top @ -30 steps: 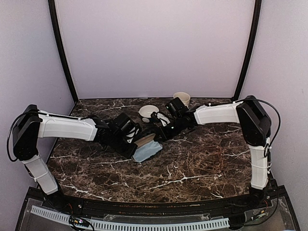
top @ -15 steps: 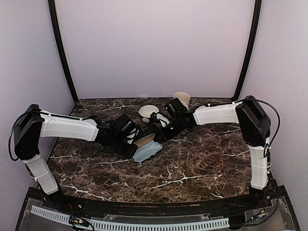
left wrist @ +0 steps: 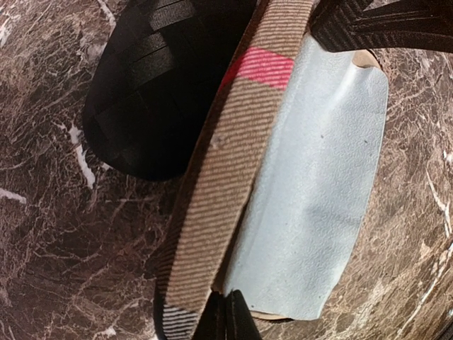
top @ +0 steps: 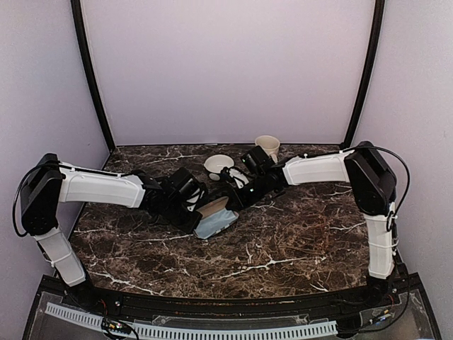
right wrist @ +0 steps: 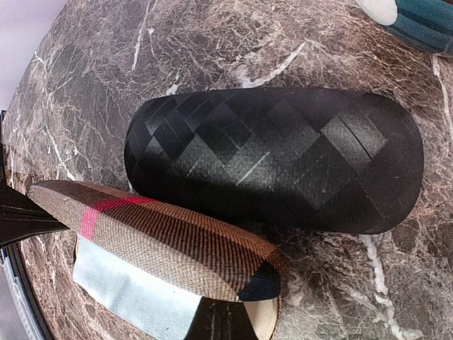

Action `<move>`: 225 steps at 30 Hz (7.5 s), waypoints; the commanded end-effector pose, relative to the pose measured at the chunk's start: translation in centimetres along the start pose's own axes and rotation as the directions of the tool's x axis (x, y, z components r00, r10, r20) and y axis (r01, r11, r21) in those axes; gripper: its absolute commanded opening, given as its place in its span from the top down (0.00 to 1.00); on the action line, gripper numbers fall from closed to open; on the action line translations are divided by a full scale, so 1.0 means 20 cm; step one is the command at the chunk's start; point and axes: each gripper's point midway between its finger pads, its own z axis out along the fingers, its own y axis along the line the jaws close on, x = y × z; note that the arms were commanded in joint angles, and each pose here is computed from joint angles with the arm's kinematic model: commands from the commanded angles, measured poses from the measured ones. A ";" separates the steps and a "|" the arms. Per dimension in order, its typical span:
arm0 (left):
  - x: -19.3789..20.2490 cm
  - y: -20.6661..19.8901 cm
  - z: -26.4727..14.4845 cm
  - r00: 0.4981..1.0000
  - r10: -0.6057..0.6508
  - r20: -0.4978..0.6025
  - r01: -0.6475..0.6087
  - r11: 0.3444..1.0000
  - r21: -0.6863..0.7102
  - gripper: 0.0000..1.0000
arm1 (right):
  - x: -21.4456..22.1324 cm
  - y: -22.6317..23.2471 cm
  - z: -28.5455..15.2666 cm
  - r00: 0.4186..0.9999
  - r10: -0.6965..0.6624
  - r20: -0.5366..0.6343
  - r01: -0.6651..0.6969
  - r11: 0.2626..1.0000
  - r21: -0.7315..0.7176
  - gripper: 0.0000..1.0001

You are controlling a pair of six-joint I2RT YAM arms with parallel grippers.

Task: Organize the sunglasses
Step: Place the folded cleaning cloth in the sunglasses case, then pick up the sunglasses from the center of the board.

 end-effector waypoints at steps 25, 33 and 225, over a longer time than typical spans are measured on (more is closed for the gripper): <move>-0.08 0.01 -0.01 0.999 -0.004 0.051 0.005 1.000 -0.010 1.00 | -0.02 0.01 0.00 1.000 -0.024 0.013 0.024 1.000 0.015 1.00; -0.09 0.01 -0.03 0.997 -0.008 0.070 0.009 1.000 -0.014 1.00 | -0.01 0.01 0.00 1.000 -0.024 0.011 0.024 1.000 0.015 1.00; -0.17 -0.27 -0.33 0.953 -0.048 0.298 -0.011 0.981 0.192 0.27 | 0.66 -0.63 -0.80 0.934 0.096 -0.344 0.149 0.770 0.621 0.91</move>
